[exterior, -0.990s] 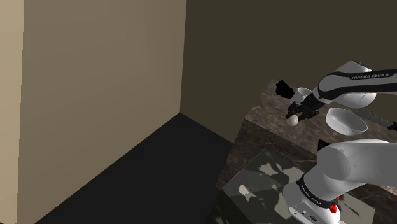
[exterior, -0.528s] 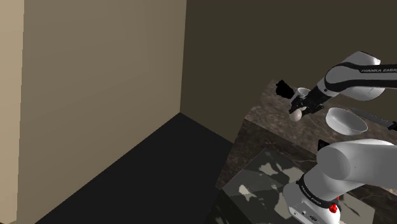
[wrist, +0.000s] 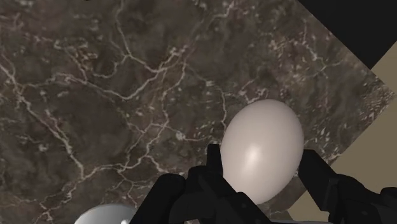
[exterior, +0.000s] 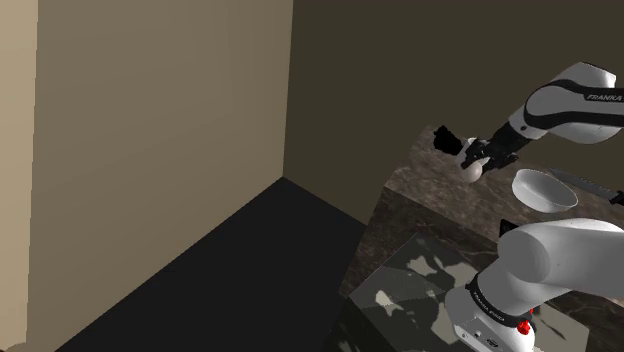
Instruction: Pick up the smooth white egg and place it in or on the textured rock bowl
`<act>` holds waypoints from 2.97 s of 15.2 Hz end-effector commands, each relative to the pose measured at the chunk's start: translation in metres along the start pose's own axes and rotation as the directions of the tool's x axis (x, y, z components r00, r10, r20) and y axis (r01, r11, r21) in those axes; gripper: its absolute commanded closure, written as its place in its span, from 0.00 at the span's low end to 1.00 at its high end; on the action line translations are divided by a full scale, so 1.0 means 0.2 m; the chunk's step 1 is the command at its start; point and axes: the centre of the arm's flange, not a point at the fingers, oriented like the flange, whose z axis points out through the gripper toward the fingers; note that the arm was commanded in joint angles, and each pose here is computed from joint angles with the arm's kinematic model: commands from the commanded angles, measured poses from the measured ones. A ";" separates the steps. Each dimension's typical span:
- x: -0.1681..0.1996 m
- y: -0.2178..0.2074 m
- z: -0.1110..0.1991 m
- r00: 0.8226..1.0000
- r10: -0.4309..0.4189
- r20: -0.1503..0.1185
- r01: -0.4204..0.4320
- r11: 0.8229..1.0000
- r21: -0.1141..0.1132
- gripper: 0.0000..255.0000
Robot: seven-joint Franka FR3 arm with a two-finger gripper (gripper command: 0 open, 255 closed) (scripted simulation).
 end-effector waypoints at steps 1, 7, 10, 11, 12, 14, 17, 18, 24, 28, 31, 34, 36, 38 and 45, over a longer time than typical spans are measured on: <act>0.01 -0.02 -0.06 1.000 0.000 0.000 0.000 1.000 0.000 1.00; 0.03 -0.05 -0.21 1.000 0.000 0.000 0.000 1.000 0.000 1.00; 0.04 -0.07 -0.29 1.000 0.000 0.000 0.000 1.000 0.000 1.00; 0.04 -0.07 -0.31 1.000 0.000 0.000 0.000 1.000 0.000 1.00; 0.04 -0.08 -0.34 1.000 0.000 0.000 0.000 1.000 0.000 1.00; 0.05 -0.09 -0.39 1.000 0.000 0.000 0.000 1.000 0.000 1.00; 0.18 -0.08 -0.39 1.000 0.000 0.000 0.000 1.000 0.000 1.00; 0.25 -0.07 -0.39 1.000 0.000 0.000 0.000 1.000 0.000 1.00; 0.64 -0.04 -0.36 1.000 0.000 0.000 0.000 1.000 0.000 1.00; 0.90 -0.01 -0.34 1.000 0.000 0.000 0.000 1.000 0.000 1.00; 1.10 0.00 -0.33 1.000 0.000 0.000 0.000 1.000 0.000 1.00; 1.30 0.02 -0.31 1.000 0.000 0.000 0.000 1.000 0.000 1.00; 1.43 0.03 -0.30 1.000 0.000 0.000 0.000 1.000 0.000 1.00; 1.59 0.05 -0.29 1.000 0.000 0.000 0.000 1.000 0.000 1.00; 1.57 0.08 -0.11 1.000 0.000 0.000 0.000 1.000 0.000 1.00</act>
